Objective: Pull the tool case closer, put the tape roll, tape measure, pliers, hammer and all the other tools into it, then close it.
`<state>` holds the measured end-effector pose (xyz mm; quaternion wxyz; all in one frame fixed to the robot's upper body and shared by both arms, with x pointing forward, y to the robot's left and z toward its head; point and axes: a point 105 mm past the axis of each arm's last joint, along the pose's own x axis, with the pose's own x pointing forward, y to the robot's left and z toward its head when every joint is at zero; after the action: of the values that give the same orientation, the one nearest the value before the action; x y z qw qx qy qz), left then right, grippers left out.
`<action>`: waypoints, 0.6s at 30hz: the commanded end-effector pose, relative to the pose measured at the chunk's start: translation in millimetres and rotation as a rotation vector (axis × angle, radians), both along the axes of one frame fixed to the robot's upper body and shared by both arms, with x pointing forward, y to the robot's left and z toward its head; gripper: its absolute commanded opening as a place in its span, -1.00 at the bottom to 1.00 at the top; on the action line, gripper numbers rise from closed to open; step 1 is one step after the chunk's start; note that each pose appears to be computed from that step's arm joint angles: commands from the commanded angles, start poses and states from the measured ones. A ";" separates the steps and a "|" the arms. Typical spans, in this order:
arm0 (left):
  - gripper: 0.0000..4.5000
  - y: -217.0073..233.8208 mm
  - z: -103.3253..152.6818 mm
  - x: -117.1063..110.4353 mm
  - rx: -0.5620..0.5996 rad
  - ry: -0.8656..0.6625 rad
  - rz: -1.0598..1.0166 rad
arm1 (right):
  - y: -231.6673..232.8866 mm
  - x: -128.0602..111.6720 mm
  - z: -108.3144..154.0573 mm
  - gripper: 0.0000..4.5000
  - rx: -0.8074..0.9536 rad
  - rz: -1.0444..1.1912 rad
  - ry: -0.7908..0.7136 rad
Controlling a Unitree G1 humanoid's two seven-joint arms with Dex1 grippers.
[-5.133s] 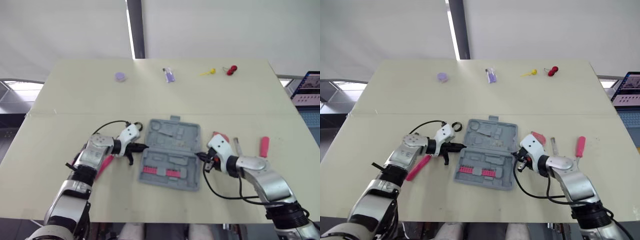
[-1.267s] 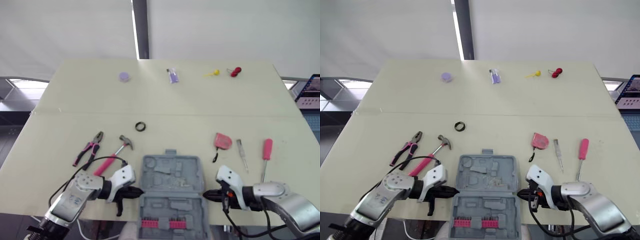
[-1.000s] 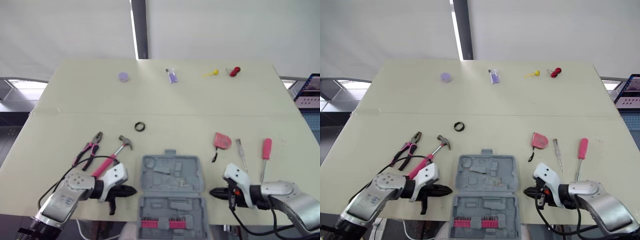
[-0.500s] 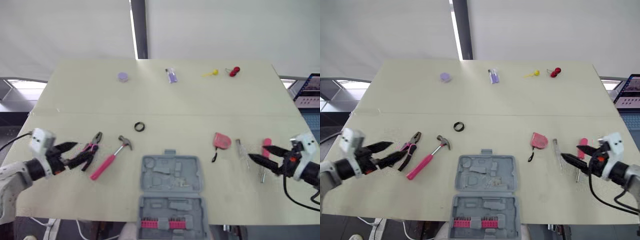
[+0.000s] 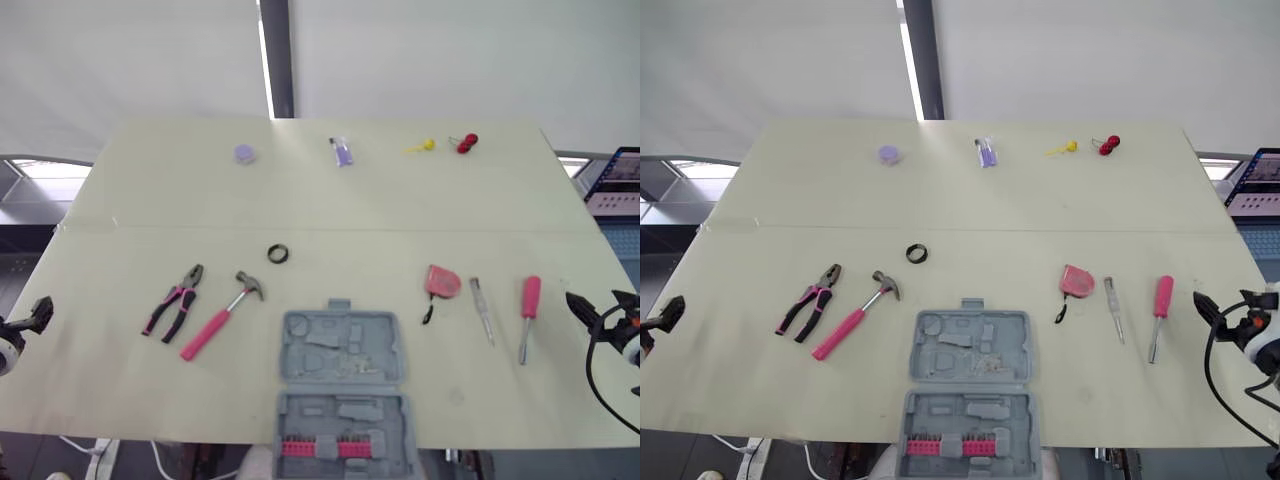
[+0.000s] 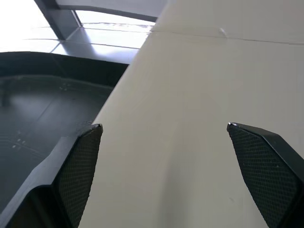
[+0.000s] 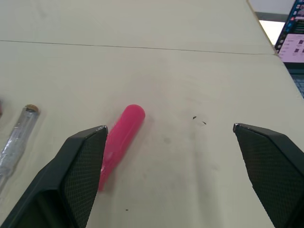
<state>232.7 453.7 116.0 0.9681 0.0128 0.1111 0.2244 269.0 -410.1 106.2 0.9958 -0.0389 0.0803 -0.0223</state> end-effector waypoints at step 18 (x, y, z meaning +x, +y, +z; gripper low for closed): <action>1.00 -176.1 29.3 87.3 0.190 0.039 -1.044 | 199.1 28.4 77.5 0.98 0.014 0.806 -0.034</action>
<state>321.4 289.2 137.7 0.9579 0.1361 0.0941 -0.2348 305.0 -230.8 173.6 0.9431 -0.0473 0.0443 0.3261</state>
